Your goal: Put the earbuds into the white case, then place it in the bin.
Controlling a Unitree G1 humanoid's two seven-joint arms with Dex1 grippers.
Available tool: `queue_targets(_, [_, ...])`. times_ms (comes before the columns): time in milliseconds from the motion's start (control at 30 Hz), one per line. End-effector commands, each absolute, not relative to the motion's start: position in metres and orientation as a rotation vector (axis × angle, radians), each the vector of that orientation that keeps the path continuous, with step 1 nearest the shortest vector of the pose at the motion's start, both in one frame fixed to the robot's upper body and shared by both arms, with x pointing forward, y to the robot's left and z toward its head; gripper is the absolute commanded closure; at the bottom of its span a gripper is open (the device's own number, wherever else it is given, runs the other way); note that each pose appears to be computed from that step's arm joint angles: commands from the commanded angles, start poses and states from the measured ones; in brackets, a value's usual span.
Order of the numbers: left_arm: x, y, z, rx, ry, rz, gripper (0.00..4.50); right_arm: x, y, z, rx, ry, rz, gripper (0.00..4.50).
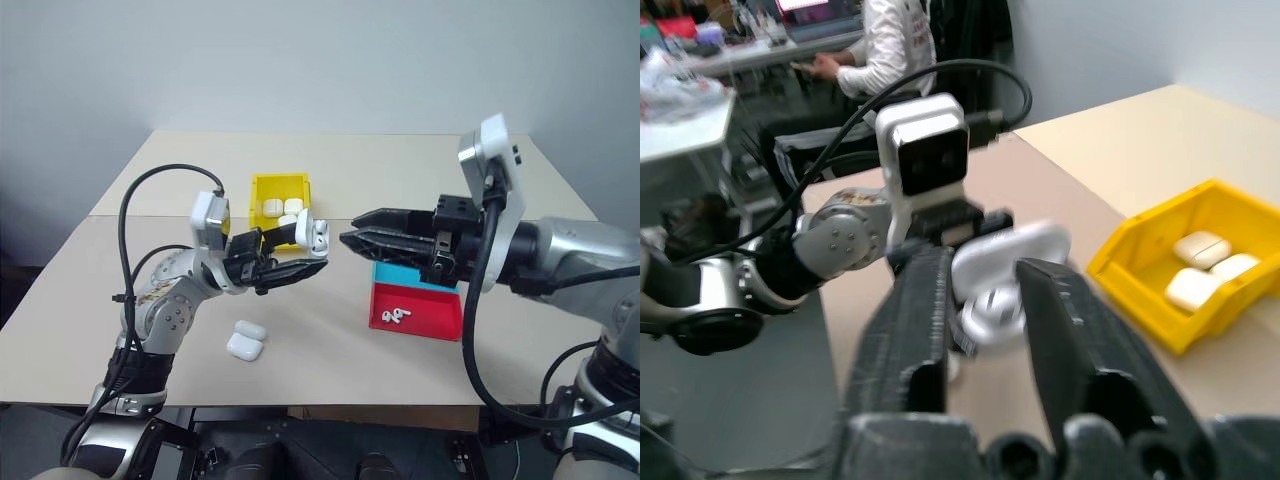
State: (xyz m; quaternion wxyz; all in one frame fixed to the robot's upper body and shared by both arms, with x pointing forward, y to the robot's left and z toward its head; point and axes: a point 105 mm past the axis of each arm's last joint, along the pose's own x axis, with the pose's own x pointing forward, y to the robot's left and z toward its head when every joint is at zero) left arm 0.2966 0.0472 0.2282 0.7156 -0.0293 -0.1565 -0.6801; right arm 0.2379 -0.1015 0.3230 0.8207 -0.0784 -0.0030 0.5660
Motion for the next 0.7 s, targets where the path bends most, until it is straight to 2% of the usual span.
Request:
queue_targets(33, [0.299, 0.039, 0.230, -0.025, -0.359, -1.506, 1.73, 0.252, -0.081, 0.329, -0.289, 0.029, 1.211, 4.23])
queue_targets(67, [0.301, 0.036, 0.229, -0.019, -0.347, -1.500, 1.73, 0.255, -0.072, 0.326, -0.337, 0.052, 1.223, 4.45])
queue_targets(333, [0.308, 0.031, 0.232, 0.012, -0.356, -1.476, 1.73, 0.283, -0.041, 0.306, -0.689, 0.134, 1.198, 4.45])
queue_targets(600, [0.304, 0.046, 0.239, -0.001, -0.413, -1.391, 1.73, 0.290, -0.074, 0.299, -0.710, 0.184, 1.158, 4.45])
queue_targets(700, [0.308, 0.055, 0.241, -0.007, -0.426, -1.305, 1.73, 0.297, -0.085, 0.309, -0.616, 0.115, 1.096, 4.45])
